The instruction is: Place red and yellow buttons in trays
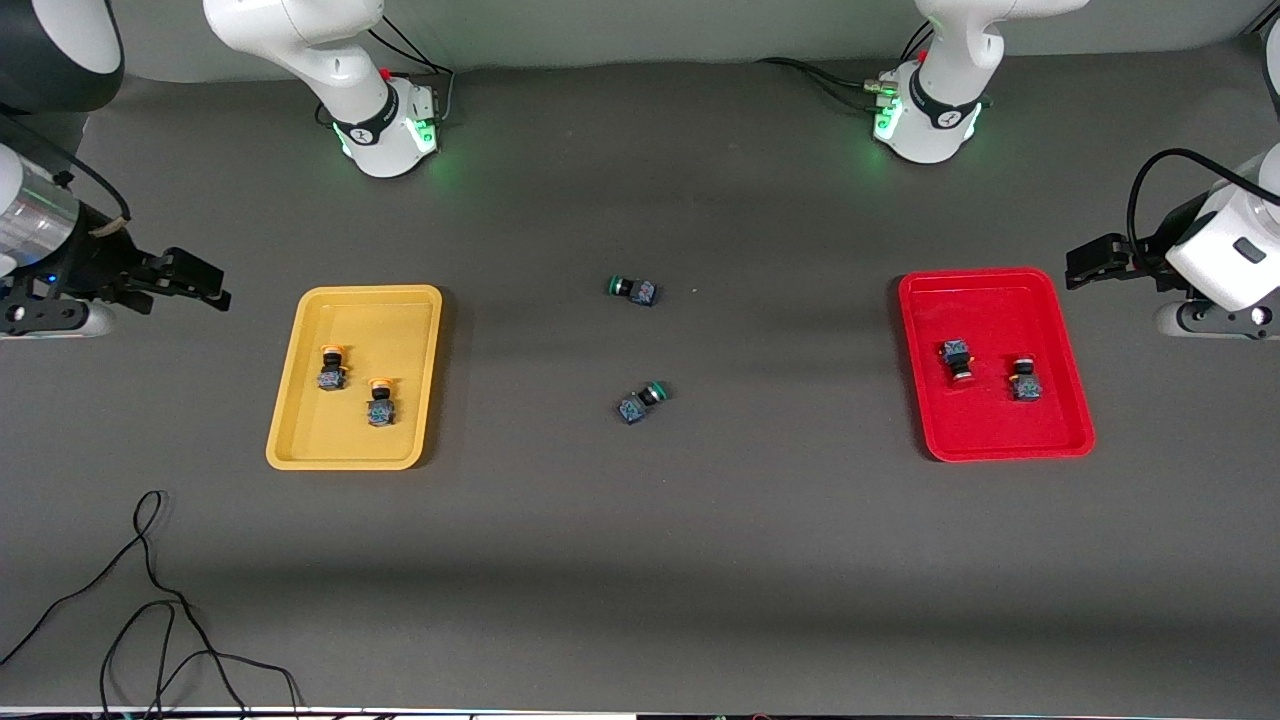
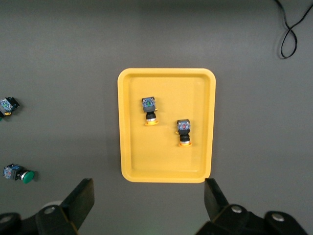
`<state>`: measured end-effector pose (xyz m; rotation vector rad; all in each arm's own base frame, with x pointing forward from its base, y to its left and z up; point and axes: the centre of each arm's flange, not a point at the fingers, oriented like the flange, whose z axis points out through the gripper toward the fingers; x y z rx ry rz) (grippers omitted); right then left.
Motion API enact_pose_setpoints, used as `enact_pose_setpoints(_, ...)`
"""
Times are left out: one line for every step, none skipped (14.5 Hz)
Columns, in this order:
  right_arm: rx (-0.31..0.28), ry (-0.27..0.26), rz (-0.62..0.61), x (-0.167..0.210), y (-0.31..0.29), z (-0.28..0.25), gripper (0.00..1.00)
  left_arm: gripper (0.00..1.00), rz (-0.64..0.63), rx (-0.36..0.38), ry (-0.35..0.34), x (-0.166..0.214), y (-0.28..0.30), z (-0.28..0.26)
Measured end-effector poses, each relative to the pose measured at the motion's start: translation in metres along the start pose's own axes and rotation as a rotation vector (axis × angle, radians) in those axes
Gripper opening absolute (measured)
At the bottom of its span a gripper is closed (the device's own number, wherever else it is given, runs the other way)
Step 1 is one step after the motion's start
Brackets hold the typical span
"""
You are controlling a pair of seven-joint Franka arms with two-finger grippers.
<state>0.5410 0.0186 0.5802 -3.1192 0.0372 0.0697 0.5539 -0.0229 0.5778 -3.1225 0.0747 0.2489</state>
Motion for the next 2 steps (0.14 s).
enact_pose_setpoints(0.000, -0.002, 0.000, -0.0004, -0.0012, -0.0006, 1.00, 1.00, 0.000, 0.000, 0.000, 0.0000, 0.0000, 0.0000)
enact_pose_setpoints(0.000, -0.004, 0.001, -0.0007, -0.0011, -0.0014, 1.00, 1.00, 0.000, 0.000, 0.000, 0.0000, 0.0000, 0.0000)
